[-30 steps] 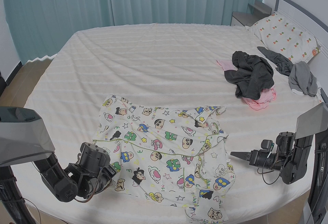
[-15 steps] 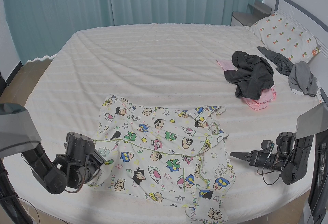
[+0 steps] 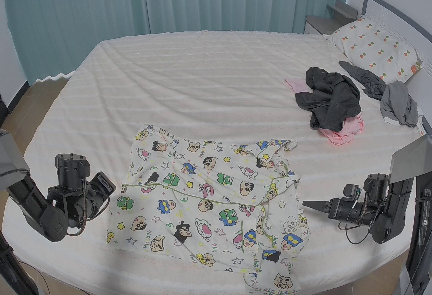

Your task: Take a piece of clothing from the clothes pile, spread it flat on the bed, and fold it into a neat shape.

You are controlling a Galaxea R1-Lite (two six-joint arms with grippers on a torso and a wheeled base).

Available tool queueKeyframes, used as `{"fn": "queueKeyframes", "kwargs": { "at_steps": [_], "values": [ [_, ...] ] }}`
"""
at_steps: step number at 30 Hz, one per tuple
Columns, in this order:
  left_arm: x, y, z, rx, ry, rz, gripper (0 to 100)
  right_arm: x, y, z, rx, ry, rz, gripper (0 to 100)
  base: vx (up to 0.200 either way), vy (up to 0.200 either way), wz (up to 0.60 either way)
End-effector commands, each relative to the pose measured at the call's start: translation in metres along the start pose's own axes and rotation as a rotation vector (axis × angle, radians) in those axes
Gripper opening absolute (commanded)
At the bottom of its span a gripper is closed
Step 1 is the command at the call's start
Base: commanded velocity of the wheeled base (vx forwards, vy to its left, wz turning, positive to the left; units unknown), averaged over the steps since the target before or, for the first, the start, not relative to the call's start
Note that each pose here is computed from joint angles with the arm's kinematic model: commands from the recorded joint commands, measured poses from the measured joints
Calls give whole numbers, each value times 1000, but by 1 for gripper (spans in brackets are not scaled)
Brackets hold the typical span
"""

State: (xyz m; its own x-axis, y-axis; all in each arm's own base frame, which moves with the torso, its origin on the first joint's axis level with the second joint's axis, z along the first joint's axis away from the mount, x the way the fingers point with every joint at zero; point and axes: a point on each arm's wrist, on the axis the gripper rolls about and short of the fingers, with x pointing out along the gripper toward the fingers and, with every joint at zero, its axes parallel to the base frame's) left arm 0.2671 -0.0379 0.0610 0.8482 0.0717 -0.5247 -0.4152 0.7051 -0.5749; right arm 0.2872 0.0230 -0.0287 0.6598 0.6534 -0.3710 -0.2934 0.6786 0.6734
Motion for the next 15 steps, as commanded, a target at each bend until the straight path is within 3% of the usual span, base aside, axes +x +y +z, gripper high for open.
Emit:
{"fn": "queueKeyframes", "kwargs": {
  "at_steps": [1,5,9,15],
  "values": [
    [10,12,0,-11,7,53,0,0,1,2,-11,-12,7,100,0,0,0],
    [20,20,4,-26,-8,72,0,0,1,2,-11,-12,7,100,0,0,0],
    [20,21,5,-41,-8,19,0,0,1,2,-12,-13,7,100,0,0,0],
    [17,30,8,-55,118,-68,0,0,1,2,-12,-11,6,100,0,0,0]
  ]
}}
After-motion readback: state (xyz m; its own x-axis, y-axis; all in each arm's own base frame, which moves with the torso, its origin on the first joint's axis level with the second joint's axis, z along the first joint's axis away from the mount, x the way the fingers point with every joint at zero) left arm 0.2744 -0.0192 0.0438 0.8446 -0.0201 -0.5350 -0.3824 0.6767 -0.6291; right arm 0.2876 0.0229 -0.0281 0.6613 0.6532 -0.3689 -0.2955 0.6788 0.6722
